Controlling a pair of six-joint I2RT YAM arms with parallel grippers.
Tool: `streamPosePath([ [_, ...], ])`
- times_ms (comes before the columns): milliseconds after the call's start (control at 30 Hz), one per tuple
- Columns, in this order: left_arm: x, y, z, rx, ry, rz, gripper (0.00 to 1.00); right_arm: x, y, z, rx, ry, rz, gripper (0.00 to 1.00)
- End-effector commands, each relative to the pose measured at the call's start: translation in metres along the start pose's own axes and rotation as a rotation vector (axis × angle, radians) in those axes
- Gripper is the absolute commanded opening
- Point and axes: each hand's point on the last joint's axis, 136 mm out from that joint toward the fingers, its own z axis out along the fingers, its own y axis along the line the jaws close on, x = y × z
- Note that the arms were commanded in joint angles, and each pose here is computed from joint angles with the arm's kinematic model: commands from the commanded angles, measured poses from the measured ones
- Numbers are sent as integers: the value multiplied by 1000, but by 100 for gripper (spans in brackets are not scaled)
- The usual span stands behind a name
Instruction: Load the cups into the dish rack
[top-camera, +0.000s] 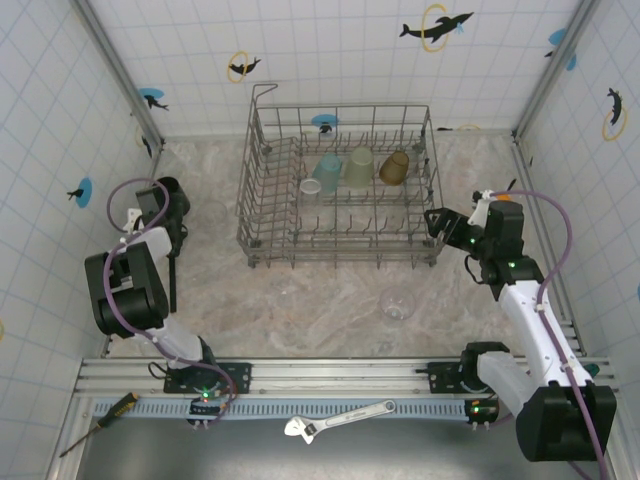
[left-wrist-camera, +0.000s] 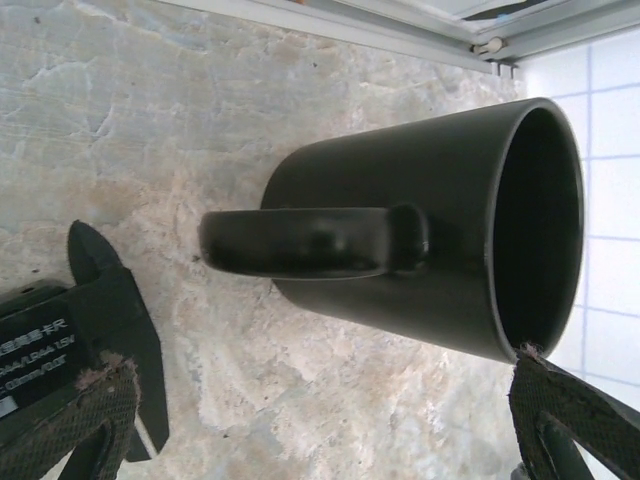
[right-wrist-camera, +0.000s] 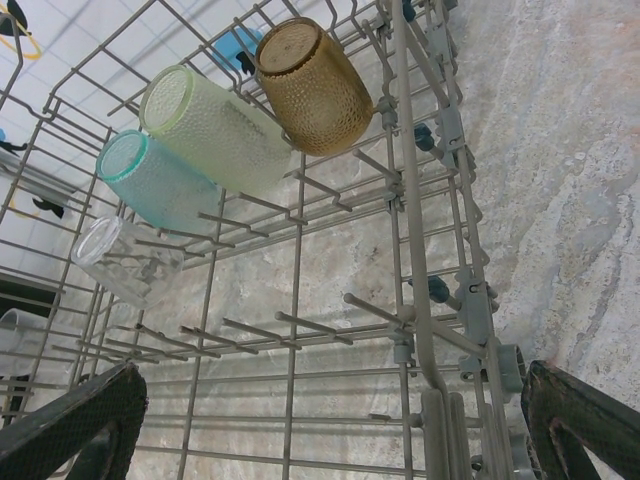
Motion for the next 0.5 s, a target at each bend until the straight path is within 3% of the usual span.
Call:
streamPosePath([
  [0, -13, -11, -3, 39, -43, -34, 98, -8, 4, -3, -16, -29, -20, 100],
  [467, -26, -20, 20, 25, -70, 1, 97, -6, 1, -1, -5, -21, -21, 100],
])
